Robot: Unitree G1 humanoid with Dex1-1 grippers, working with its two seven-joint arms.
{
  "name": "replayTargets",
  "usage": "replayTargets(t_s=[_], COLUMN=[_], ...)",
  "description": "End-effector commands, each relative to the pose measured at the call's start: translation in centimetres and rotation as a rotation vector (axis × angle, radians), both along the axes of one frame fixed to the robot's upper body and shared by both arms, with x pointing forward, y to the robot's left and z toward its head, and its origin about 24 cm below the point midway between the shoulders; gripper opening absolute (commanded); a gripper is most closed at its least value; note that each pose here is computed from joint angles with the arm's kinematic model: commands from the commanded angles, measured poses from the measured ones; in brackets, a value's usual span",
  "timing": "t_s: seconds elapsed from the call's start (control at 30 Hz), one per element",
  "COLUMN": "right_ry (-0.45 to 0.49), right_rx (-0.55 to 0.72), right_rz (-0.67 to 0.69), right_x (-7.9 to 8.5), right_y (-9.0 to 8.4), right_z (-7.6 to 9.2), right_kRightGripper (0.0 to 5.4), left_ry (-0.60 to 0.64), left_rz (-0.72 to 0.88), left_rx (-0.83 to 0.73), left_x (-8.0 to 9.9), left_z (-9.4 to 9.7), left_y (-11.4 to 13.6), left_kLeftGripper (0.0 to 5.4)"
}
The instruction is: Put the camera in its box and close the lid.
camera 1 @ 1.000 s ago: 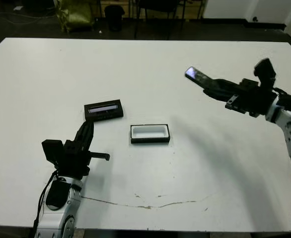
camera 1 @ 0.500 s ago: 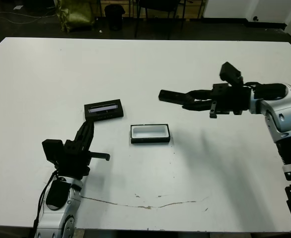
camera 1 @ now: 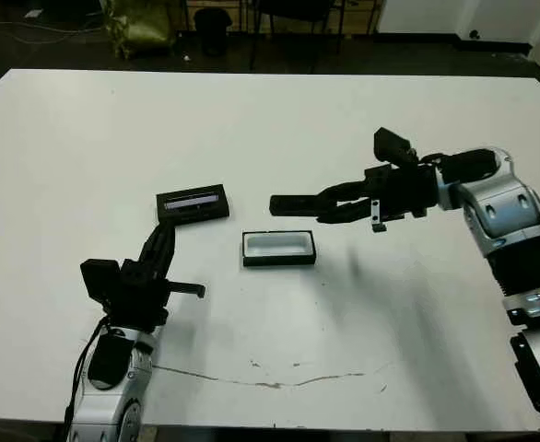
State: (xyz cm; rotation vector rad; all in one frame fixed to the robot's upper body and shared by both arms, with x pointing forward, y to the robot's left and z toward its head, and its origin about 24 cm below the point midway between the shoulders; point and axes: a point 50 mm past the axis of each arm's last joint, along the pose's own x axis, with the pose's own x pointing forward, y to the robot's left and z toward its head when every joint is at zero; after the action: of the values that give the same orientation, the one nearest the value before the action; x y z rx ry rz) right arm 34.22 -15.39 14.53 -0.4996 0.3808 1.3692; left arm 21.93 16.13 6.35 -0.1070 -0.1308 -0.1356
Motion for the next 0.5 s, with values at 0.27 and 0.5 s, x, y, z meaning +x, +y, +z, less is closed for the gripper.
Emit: replayTargets(t_s=[0.27,0.5], right_ry=[0.079,0.117], right_rx=[-0.069,-0.11], right_rz=[0.028,0.033], right_x=[0.13,0.24], right_y=[0.58,1.01], right_z=[-0.53,-0.77], right_kRightGripper=[0.35,0.35], left_ry=[0.038,0.043], left_rz=[0.008,0.008], left_rx=[0.007,0.007], left_x=[-0.25,-0.29], left_z=[-0.64,-0.65], left_y=[0.16,0.14], left_kLeftGripper=[0.0,0.0])
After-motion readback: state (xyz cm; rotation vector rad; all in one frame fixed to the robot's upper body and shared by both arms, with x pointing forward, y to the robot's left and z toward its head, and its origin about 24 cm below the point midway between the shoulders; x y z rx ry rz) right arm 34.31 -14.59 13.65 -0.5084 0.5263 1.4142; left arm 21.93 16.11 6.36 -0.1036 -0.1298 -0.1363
